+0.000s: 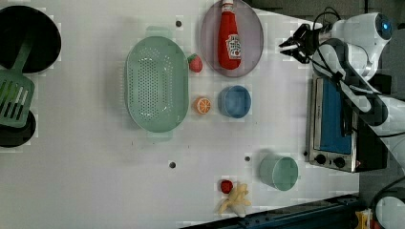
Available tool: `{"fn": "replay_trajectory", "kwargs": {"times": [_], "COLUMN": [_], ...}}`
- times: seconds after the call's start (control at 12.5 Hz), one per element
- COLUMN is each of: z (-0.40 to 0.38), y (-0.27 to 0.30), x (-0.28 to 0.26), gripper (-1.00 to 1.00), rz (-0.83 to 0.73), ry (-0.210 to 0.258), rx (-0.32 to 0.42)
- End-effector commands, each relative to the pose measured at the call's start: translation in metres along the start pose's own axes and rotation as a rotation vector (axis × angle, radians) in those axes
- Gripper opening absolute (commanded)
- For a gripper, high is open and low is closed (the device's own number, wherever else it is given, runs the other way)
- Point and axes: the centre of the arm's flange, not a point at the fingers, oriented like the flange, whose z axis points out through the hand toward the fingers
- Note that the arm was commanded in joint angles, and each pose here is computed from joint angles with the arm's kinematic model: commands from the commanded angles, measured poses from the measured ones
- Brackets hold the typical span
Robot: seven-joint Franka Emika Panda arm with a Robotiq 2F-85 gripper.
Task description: Drag mug forwards.
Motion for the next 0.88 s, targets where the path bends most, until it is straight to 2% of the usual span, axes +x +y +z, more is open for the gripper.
{"fn": "replay_trajectory", "kwargs": {"times": [0.08,0.16,0.24,0.56,0.72,0.88], "z": [-0.019,-0.017,-0.014,-0.071,-0.125,-0.177], "y": [-0.016,-0.02,-0.019,-0.033,-0.035,-0.032], "x": [0.011,0.01,0.011,0.017,0.023,0.027], "gripper": [-0.65,-0.59,-0.4,0.51,1.0,1.0], "rz": [0.026,0.024,0.025,0.01,-0.072,-0.207], "ry": [0.017,0.018,0.018,0.032,0.04,0.054], "rx": [0.058,0.068,0.066,0.156,0.175,0.192]}}
